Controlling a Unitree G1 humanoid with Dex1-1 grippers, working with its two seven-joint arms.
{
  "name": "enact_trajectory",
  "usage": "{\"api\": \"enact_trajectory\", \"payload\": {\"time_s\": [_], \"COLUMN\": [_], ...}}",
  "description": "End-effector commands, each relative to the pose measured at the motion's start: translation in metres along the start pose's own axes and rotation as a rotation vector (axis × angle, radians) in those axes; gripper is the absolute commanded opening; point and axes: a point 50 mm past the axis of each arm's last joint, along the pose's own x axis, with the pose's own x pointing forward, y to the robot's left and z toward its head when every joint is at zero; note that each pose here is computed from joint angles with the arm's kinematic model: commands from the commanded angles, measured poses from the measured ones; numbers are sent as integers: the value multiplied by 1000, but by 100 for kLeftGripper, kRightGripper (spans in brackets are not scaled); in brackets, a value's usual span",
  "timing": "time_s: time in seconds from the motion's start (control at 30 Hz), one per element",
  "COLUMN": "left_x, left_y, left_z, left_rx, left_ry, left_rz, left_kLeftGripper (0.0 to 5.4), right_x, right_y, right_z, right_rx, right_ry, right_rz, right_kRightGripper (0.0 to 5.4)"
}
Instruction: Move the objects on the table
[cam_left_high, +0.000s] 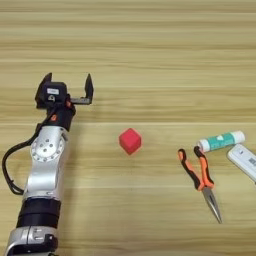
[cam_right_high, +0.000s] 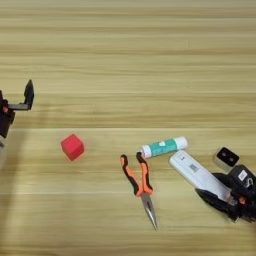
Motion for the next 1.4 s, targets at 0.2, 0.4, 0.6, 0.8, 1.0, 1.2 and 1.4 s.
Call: {"api": "enact_trajectory", "payload": {"time_s": [0.2, 0.4, 0.6, 0.8, 1.0, 1.2, 1.4], "left_x": [2, 4, 5, 6, 5, 6, 1], "left_y": [0, -1, -3, -4, -8, -14, -21], "left_z": [3, 3, 3, 3, 1, 0, -2], "left_rx": [7, 7, 4, 2, -7, -14, -11], "left_ry": [-6, -6, -7, -9, -6, -2, -7], "left_rz": [-8, -13, -14, -18, -20, -62, -127], "left_kLeftGripper": [540, 540, 540, 540, 540, 540, 540], "right_x": [-3, -10, -14, -21, -21, -14, 2], "right_y": [3, -2, -5, -10, -16, -11, -7], "right_z": [-3, 21, 38, 58, 81, 108, 128], "right_rx": [13, -56, -119, -194, -258, -349, -378], "right_ry": [32, -32, -51, -76, -111, -138, -158], "right_rz": [11, -5, -9, -15, -13, 60, 171], "right_kRightGripper": [291, 291, 291, 291, 291, 291, 291]}}
